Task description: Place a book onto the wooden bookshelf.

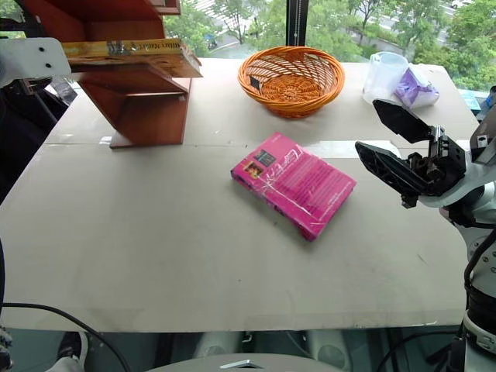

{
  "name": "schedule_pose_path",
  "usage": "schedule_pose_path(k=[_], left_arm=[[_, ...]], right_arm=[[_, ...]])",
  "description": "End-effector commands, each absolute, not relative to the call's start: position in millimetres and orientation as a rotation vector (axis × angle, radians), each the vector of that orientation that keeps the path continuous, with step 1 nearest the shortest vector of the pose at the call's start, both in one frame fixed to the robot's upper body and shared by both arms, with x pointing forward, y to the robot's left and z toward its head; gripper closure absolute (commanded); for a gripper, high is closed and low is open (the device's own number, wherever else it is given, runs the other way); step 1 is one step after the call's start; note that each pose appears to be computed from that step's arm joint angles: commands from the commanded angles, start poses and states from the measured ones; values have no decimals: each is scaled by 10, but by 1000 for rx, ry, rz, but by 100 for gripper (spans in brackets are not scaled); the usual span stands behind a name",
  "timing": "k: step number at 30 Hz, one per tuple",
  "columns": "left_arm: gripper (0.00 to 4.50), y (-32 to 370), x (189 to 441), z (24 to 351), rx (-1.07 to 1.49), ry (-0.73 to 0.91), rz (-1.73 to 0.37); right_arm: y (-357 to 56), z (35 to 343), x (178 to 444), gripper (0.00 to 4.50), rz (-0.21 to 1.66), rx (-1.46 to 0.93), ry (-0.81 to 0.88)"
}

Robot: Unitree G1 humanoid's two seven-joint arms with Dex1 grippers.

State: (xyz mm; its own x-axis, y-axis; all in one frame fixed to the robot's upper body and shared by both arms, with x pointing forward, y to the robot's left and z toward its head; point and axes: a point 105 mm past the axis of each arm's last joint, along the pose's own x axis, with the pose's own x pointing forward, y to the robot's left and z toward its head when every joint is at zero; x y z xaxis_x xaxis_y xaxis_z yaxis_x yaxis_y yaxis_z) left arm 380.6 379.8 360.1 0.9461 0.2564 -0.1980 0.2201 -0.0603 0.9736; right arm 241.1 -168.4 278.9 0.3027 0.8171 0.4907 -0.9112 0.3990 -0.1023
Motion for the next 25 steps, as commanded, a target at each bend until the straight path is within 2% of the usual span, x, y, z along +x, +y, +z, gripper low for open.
schedule_pose_path(k=[1, 3, 6, 10, 14, 16, 20, 25], left_arm=[[9, 3464, 3636, 4008, 1524, 201, -42], [9, 3253, 3539, 4031, 1425, 147, -168], [9, 2648, 3186, 3950, 1090, -12, -571], [9, 2171, 2853, 3434, 747, -6, -942], [9, 1850, 2841, 2614, 409, 84, -1030], [9, 1768, 2800, 2070, 358, 169, -971], [9, 1781, 2650, 1523, 189, 207, -869], [9, 1864, 2491, 971, 247, 278, -802]], right_arm=[[-1713, 2835, 2356, 0, 1159, 177, -532], [-1714, 2816, 2353, 0, 1160, 172, -522], [-1667, 2729, 2339, 0, 1184, 153, -485], [-1644, 2579, 2371, 0, 1194, 107, -425], [-1732, 2083, 2497, 0, 1077, -79, -254], [-1866, 1775, 2555, 0, 973, -130, -172], [-2119, 1375, 2524, 0, 859, -101, -83], [-2313, 1054, 2460, 0, 786, -131, 12]])
